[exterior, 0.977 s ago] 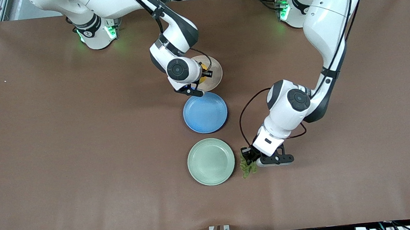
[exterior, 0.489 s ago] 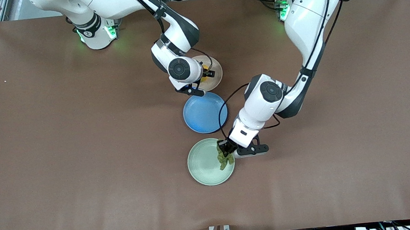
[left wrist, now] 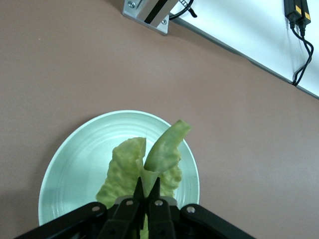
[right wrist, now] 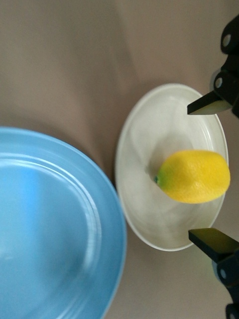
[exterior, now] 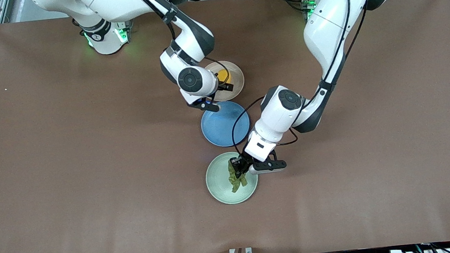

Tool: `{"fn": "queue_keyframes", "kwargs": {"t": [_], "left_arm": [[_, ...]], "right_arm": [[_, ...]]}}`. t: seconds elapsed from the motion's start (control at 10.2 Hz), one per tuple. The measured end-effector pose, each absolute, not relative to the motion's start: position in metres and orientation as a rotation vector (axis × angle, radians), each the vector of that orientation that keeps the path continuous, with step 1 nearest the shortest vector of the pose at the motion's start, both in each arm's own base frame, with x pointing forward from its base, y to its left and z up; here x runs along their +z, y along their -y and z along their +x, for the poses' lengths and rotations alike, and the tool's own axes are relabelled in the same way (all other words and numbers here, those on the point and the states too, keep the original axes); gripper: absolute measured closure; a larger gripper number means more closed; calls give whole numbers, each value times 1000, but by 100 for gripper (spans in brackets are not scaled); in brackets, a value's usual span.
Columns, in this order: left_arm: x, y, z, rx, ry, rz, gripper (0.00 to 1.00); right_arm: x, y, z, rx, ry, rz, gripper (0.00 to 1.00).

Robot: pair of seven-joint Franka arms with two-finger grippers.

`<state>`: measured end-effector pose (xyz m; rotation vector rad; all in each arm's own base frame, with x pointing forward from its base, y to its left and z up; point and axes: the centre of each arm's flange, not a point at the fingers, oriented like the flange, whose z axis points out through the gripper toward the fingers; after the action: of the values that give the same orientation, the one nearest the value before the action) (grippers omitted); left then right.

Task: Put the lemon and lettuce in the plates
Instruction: 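Release the lemon on the beige plate while the left gripper lowers lettuce onto green plate, then open the left gripper over the green plate while the right gripper withdraws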

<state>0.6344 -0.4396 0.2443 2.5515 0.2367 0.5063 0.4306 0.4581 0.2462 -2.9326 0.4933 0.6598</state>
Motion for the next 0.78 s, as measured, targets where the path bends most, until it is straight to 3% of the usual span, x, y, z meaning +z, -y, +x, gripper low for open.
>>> {"fn": "queue_keyframes", "kwargs": {"t": [0.29, 0.39, 0.59, 0.68, 0.78], "left_arm": [[257, 445, 637, 553, -194, 2537, 57], [265, 442, 642, 575, -194, 2530, 38], [287, 423, 658, 638, -210, 2524, 11], [301, 415, 663, 654, -216, 2525, 2], [318, 411, 666, 652, -214, 2538, 0]], "right_arm": [[282, -400, 479, 643, -430, -2914, 0], [299, -375, 498, 628, -394, -2902, 0], [334, -321, 538, 527, -326, -2929, 0], [354, -290, 559, 450, -289, -2997, 0], [378, -252, 581, 395, -255, -3055, 0]]}}
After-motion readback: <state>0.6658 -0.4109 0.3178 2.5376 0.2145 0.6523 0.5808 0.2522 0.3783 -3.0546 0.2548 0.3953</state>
